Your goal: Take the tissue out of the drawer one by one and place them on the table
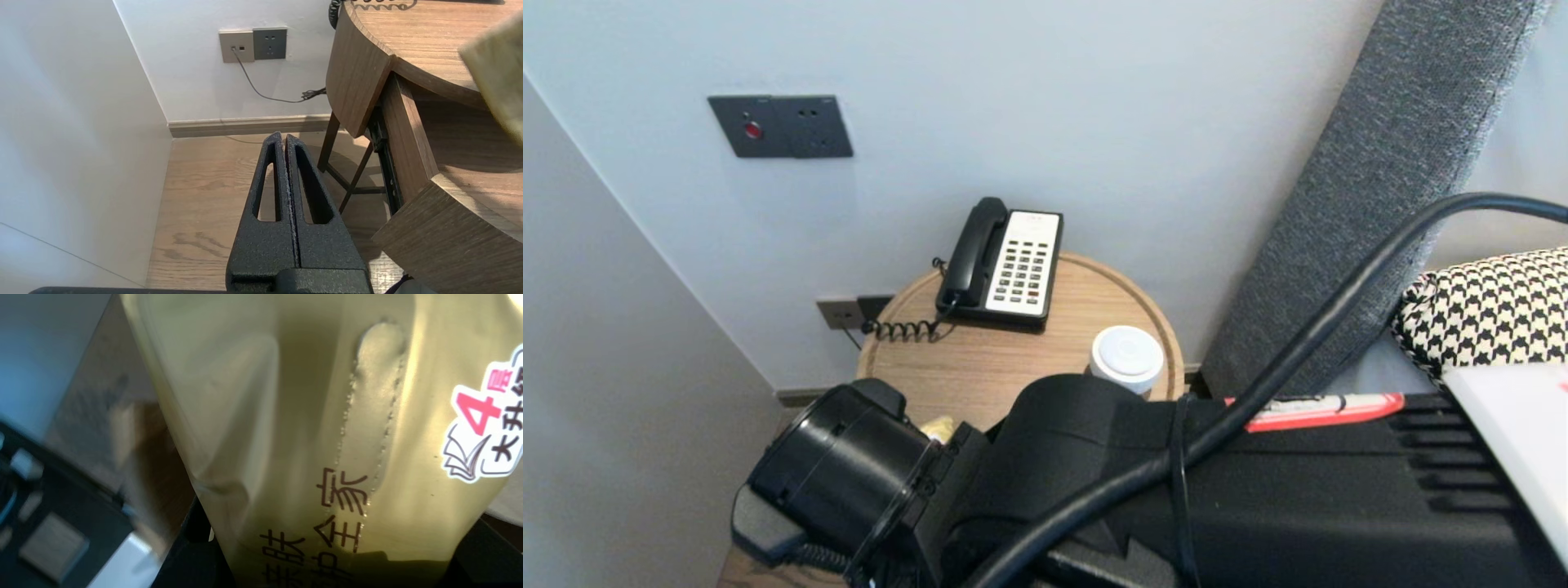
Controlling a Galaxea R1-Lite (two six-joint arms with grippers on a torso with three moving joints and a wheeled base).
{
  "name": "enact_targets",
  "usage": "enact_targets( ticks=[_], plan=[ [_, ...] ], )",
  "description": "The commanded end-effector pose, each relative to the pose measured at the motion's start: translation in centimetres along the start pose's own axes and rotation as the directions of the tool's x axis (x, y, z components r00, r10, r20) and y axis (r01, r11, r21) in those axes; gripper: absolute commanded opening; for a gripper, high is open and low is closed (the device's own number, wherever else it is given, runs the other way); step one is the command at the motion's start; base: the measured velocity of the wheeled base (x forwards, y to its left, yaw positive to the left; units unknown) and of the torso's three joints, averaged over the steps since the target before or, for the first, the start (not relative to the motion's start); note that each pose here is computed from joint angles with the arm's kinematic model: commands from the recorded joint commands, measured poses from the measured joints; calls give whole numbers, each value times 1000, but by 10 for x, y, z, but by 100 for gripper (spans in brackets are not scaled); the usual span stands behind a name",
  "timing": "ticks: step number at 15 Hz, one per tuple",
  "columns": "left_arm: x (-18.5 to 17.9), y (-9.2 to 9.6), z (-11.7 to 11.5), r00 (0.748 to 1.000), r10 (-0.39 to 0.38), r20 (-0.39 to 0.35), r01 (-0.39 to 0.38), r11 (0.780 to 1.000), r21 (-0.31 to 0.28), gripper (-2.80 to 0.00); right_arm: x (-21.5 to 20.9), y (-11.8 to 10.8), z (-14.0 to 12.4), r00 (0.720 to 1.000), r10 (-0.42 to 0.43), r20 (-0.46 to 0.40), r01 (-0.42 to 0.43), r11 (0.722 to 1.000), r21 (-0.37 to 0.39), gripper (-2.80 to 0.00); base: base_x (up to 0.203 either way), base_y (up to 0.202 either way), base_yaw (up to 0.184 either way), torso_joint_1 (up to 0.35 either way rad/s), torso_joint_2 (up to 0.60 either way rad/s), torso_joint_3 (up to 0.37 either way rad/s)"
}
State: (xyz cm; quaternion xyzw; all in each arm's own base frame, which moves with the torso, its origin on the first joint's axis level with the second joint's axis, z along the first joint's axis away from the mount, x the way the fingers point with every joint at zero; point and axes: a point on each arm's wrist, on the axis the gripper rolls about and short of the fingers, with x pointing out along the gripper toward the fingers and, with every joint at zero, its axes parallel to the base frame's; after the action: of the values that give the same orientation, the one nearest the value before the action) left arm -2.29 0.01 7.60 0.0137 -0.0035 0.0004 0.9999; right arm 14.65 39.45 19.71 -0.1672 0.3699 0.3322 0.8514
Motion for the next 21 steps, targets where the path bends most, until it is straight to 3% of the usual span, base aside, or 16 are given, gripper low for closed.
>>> enact_targets(
  ticks=[1, 5, 8, 21],
  plan=[
    [0, 0, 0, 1000, 1, -1, -1, 1000, 0, -280, 1, -18, 10, 999, -26, 22, 24, 998, 61, -280, 0, 0, 0, 0, 0, 0],
    [0, 0, 0, 1000, 1, -1, -1, 1000, 0, -280, -1, -62, 29, 993, -84, 83, 62, 969, 241, -280, 0, 0, 0, 0, 0, 0],
    [0, 0, 0, 1000, 1, -1, -1, 1000, 0, -280, 0, -89, 36, 987, -129, 97, 93, 947, 308, -280, 0, 0, 0, 0, 0, 0],
    [0, 0, 0, 1000, 1, -1, -1, 1000, 0, -280, 34, -104, 37, 982, -163, 99, 122, 937, 326, -280, 0, 0, 0, 0, 0, 0]
  ],
)
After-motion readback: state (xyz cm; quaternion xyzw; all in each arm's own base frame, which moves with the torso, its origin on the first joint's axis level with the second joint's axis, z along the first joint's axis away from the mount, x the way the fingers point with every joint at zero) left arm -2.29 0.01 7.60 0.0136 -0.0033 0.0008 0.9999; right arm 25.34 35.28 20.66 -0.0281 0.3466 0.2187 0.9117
